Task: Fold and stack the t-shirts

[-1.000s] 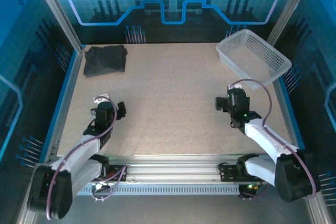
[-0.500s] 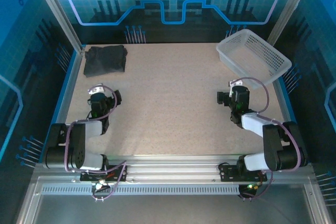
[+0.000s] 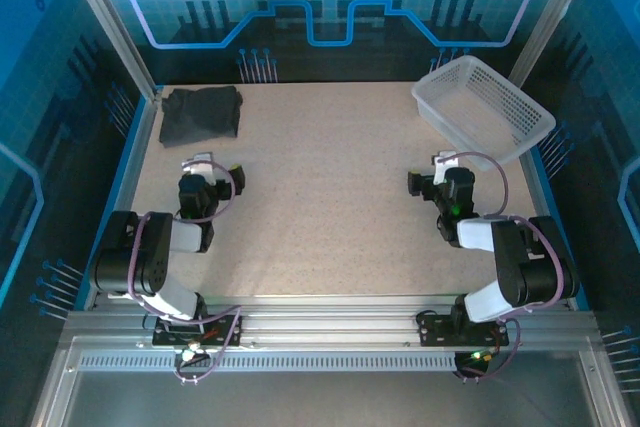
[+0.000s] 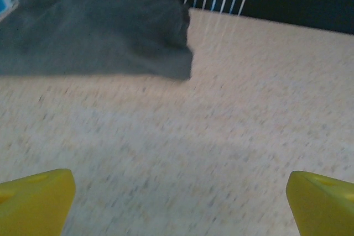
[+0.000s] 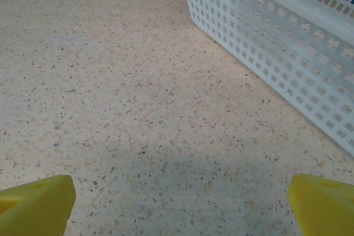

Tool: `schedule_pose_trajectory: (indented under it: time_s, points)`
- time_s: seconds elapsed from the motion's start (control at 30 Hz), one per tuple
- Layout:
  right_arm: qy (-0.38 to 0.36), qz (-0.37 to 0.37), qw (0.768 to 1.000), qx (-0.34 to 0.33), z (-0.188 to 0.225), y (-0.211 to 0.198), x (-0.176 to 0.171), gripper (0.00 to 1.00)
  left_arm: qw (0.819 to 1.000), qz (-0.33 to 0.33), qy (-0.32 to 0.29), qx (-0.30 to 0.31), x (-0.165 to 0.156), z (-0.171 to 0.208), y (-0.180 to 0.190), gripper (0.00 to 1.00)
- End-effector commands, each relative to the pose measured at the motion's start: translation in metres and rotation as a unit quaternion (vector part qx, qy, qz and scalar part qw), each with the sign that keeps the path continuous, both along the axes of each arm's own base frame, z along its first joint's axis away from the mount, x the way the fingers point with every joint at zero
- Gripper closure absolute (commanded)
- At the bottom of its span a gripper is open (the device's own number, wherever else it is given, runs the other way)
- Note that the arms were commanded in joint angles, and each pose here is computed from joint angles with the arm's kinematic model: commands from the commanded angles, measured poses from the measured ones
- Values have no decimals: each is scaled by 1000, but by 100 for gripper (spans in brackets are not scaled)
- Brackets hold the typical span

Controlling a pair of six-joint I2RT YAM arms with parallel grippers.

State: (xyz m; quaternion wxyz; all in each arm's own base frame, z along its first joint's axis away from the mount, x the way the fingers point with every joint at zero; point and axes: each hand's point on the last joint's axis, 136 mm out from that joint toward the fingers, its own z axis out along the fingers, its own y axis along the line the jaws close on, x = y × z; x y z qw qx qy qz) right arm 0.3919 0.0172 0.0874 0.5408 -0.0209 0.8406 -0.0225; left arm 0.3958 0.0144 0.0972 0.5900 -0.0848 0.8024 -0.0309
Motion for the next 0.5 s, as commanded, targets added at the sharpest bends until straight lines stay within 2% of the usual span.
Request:
schedule_pose_trajectory:
  time_s: [0.0, 0.17, 0.47]
  points:
    - [-20, 3, 1000, -1, 8, -2, 4, 0, 1000, -19, 12, 15, 0, -2, -6, 1]
    - [-11, 47, 999, 0, 7, 11, 6, 0, 1000, -18, 14, 20, 0, -2, -7, 1]
    - [-11, 49, 999, 3, 7, 11, 6, 0, 999, -17, 16, 24, 0, -2, -7, 1]
